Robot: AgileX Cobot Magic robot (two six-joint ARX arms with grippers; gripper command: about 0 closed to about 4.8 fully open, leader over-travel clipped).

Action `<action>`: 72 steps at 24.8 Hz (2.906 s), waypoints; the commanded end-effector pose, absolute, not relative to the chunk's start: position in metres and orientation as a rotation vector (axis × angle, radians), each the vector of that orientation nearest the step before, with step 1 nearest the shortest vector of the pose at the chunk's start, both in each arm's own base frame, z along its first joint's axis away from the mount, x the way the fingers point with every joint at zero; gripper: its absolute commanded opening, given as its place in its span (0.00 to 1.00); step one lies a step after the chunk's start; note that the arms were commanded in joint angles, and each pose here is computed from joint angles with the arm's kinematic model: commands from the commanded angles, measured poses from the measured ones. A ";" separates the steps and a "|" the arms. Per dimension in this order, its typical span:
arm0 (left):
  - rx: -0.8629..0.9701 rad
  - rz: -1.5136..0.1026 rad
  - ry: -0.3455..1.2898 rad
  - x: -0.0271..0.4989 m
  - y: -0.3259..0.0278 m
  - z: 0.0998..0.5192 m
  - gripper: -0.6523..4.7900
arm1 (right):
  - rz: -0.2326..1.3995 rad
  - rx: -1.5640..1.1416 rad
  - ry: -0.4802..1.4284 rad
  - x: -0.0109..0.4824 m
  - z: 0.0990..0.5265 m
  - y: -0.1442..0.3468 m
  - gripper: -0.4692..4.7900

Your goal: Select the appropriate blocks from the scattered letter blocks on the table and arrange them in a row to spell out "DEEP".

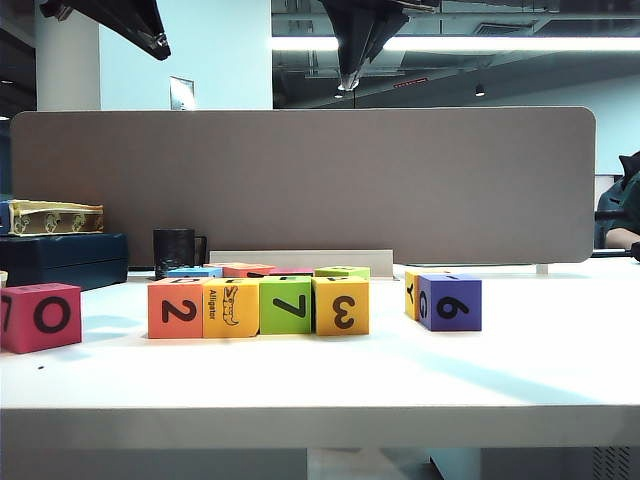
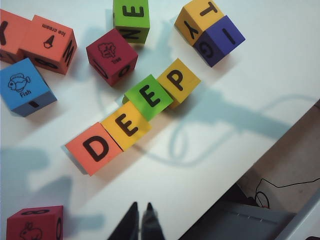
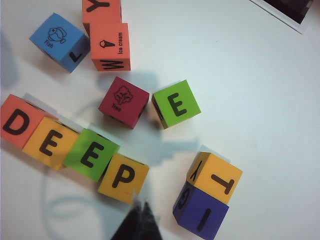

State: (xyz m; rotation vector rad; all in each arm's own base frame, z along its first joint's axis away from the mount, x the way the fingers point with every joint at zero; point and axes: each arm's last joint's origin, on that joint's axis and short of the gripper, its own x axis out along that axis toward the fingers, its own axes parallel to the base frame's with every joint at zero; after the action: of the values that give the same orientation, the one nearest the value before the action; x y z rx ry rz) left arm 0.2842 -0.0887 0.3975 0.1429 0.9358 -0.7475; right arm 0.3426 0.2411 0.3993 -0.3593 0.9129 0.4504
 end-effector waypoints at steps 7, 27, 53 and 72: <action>0.143 -0.751 0.917 0.284 -0.089 0.400 0.15 | 0.452 -0.351 0.889 0.342 0.403 0.241 0.09; 0.235 -0.718 0.642 0.273 -0.084 0.412 0.16 | 0.453 -0.350 0.887 0.342 0.403 0.242 0.09; 0.106 -0.264 0.228 0.132 -0.007 0.197 0.16 | 0.452 -0.351 0.890 0.342 0.403 0.242 0.09; 0.065 -0.055 0.172 0.096 -0.001 0.149 0.16 | 0.453 -0.351 0.889 0.342 0.403 0.242 0.09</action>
State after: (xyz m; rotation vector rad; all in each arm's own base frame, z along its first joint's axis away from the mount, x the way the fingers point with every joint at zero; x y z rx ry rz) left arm 0.0961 -0.0013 0.1490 0.0666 0.1733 -0.0657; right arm 0.3433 0.2422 0.3989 -0.3575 0.9075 0.4523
